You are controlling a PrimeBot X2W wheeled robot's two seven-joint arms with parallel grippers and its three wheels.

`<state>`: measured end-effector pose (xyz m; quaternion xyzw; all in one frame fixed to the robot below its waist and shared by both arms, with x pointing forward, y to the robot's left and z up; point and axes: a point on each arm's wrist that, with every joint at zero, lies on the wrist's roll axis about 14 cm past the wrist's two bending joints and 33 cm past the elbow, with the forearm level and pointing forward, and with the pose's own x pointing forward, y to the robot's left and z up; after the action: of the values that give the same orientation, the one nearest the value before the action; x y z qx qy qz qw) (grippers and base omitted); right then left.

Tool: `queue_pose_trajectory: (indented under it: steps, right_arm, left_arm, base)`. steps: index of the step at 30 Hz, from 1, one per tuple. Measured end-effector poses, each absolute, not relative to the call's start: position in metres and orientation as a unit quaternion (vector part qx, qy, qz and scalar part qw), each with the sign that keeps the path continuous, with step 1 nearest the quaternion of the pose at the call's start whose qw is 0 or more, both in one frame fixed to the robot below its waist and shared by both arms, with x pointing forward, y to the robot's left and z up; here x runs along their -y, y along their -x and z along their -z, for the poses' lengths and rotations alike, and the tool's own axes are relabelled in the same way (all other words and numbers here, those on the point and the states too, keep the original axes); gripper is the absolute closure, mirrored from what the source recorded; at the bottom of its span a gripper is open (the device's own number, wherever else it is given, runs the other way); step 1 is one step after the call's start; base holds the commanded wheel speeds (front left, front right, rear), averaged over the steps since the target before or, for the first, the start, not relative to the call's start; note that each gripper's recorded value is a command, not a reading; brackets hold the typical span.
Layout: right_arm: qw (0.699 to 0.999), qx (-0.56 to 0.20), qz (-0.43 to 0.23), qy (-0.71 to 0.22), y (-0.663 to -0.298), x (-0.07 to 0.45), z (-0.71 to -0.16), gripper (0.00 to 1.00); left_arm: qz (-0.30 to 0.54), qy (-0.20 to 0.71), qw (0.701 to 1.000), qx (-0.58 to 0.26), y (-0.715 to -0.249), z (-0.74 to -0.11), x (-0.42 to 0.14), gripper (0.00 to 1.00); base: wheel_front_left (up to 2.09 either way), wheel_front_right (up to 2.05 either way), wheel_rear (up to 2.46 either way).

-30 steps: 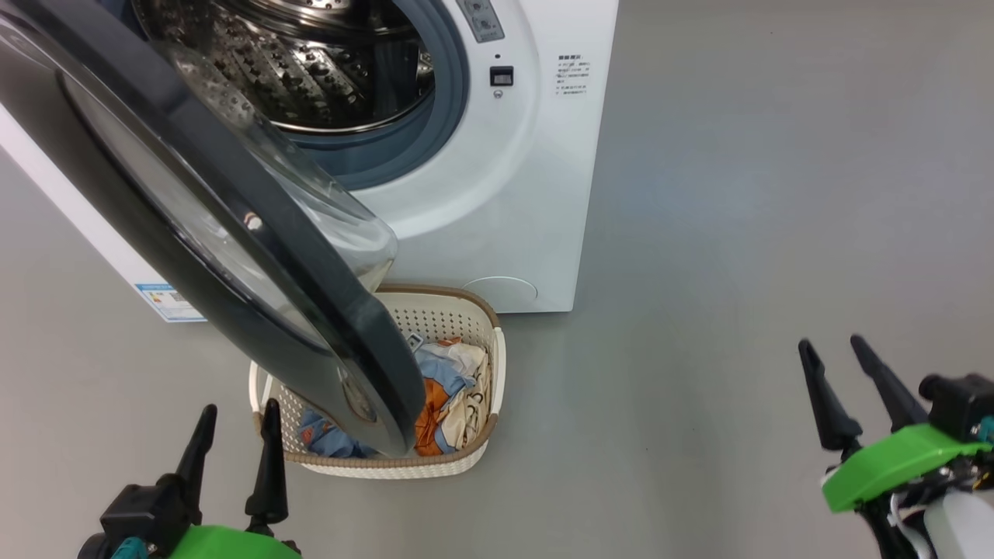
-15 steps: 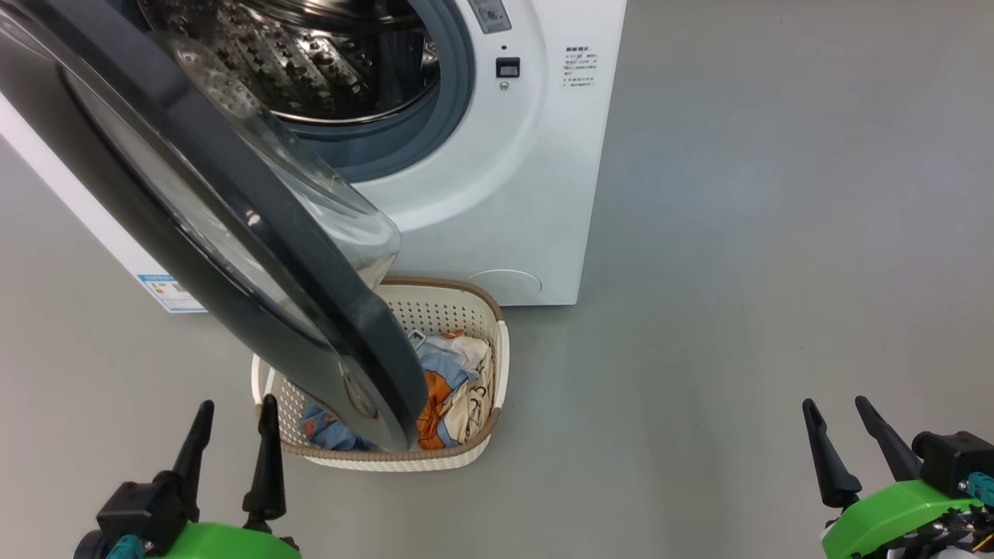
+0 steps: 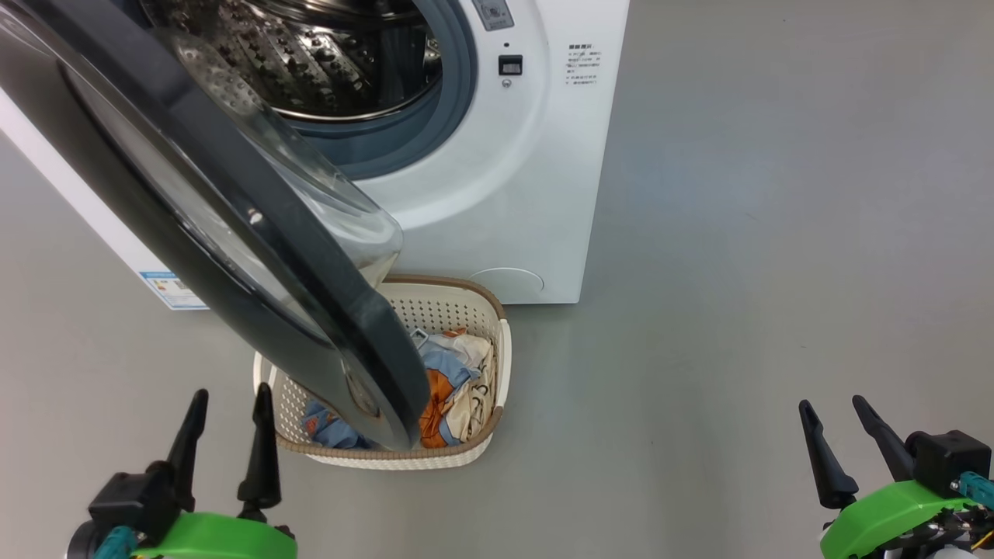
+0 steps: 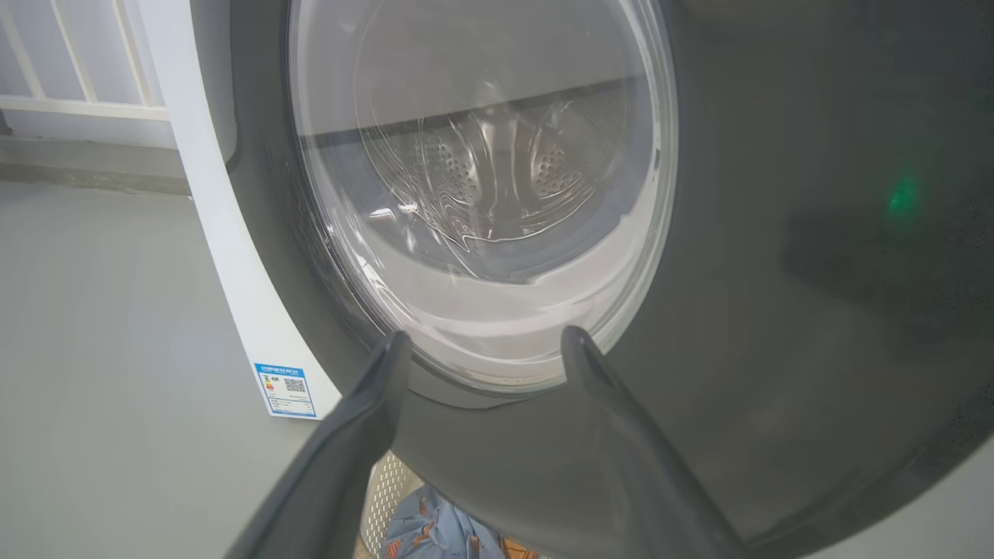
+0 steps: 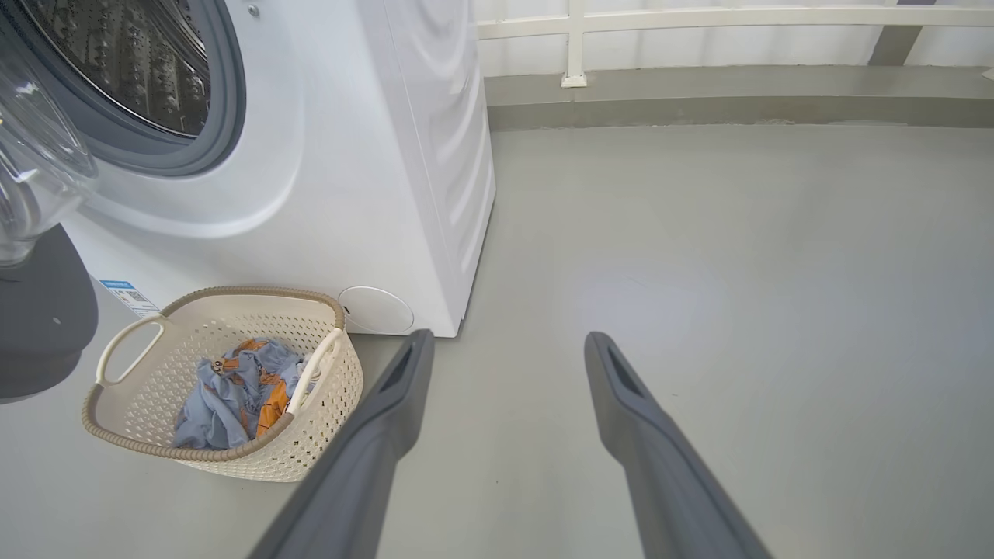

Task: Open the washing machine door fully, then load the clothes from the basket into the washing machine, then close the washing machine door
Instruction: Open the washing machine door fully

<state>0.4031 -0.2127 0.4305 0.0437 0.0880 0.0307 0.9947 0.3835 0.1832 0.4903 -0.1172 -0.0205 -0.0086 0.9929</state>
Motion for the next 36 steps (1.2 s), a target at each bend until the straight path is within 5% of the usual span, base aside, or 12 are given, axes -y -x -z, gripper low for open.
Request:
queue_pose_trajectory:
  steps: [1,3,14,21,28,36]
  right_arm:
    - [0.995,-0.088,-0.031,-0.044,-0.403,0.212,-0.431,0.00]
    - [0.995,-0.088,-0.033,-0.044,-0.404,0.211,-0.431,0.00]
    - [0.995,-0.087,-0.038,-0.043,-0.401,0.208,-0.432,0.00]
    - [0.995,-0.084,-0.038,-0.043,-0.399,0.208,-0.434,0.00]
    - [0.995,-0.083,-0.035,-0.043,-0.398,0.210,-0.434,0.00]
    - [0.994,-0.092,-0.028,-0.043,-0.397,0.215,-0.428,0.00]
  left_arm:
    - [0.005,0.119,0.993,0.022,-0.383,-0.491,-0.185,0.00]
    - [-0.002,0.118,0.993,0.029,-0.383,-0.495,-0.191,1.00]
    - [-0.006,0.111,0.971,0.212,-0.384,-0.613,-0.205,1.00]
    - [0.085,0.130,0.936,0.315,-0.360,-0.686,-0.149,1.00]
    - [0.200,0.168,0.920,0.292,-0.351,-0.684,-0.072,1.00]
    - [0.250,0.204,0.934,0.157,-0.375,-0.611,-0.024,1.00]
  base:
    - [0.00,0.00,0.00]
    - [0.00,0.00,0.00]
    - [0.00,0.00,0.00]
    - [0.00,0.00,0.00]
    - [0.00,0.00,0.00]
    - [0.00,0.00,0.00]
